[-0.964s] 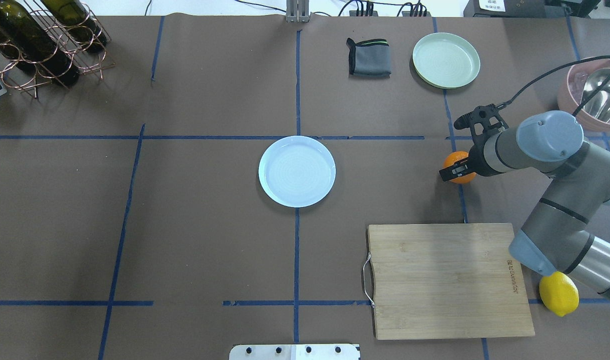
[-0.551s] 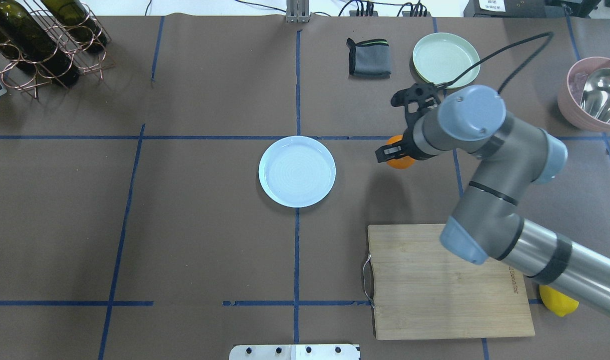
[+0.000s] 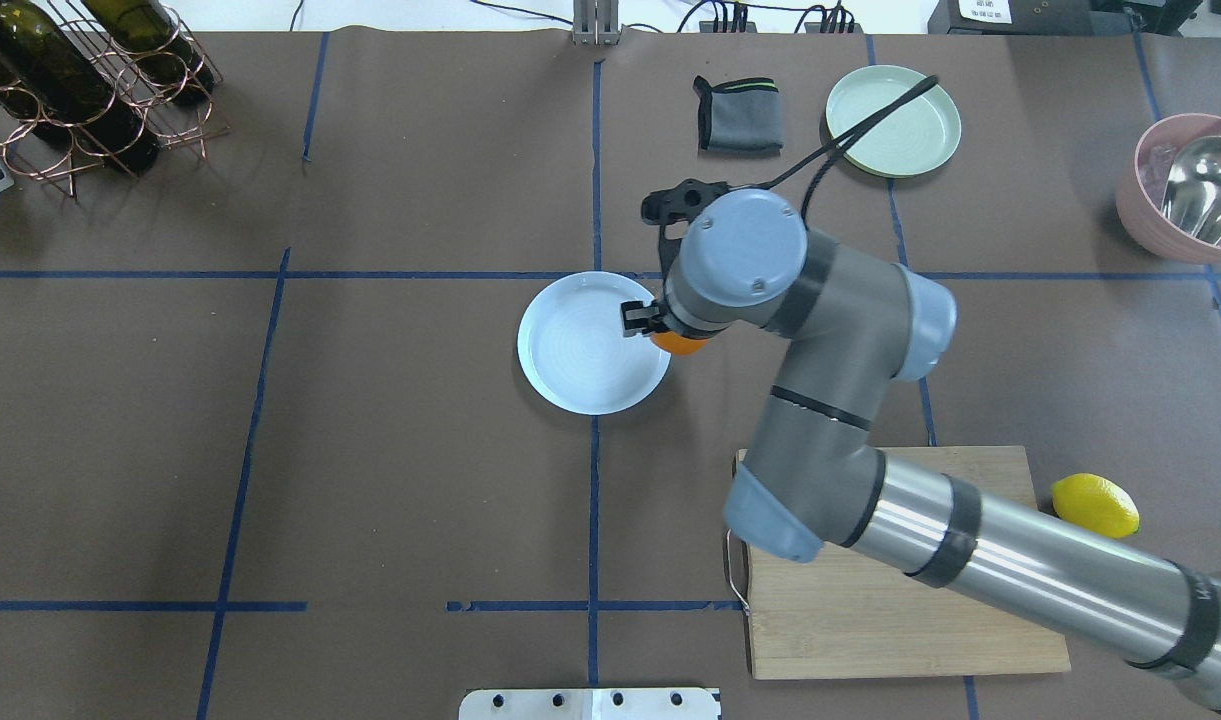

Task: Pick orange to plate
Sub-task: 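Carry the orange with the right gripper over the light blue plate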

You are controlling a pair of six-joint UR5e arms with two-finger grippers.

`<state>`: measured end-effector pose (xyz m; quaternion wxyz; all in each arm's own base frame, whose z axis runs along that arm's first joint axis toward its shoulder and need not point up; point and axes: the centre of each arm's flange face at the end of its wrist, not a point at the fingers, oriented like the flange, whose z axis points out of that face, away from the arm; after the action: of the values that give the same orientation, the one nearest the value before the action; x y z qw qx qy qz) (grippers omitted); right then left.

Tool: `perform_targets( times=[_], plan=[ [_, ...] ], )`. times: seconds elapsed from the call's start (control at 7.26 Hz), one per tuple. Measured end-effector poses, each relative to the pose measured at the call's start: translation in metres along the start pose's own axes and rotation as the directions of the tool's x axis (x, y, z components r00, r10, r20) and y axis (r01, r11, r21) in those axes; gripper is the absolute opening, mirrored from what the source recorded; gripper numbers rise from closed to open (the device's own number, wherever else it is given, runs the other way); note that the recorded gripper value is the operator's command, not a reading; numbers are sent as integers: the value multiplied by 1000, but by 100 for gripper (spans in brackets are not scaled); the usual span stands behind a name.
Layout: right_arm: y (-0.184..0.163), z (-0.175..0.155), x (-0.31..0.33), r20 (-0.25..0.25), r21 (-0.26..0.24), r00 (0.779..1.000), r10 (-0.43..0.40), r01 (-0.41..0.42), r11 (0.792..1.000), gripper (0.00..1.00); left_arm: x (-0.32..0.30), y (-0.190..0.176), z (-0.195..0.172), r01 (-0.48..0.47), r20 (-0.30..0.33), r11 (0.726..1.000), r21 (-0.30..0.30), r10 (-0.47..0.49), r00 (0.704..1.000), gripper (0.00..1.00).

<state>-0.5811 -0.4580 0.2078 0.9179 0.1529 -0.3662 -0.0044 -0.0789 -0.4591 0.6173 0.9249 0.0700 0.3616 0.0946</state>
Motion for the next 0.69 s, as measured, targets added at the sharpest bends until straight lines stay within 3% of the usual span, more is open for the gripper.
perform_targets(
  times=[0.41, 0.55, 0.69],
  plan=[
    [8, 14, -48, -31, 26, 999, 28, -27, 999, 15, 0, 0, 0, 0, 0, 1000, 0, 0, 1000, 100],
    [6, 17, -57, -36, 27, 999, 39, -38, 999, 22, 0, 0, 0, 1, 0, 1000, -1, -1, 1000, 100],
    [3, 22, -62, -46, 24, 998, 51, -50, 998, 44, -1, 1, 1, 2, 0, 1000, -2, -2, 1000, 100]
  ],
)
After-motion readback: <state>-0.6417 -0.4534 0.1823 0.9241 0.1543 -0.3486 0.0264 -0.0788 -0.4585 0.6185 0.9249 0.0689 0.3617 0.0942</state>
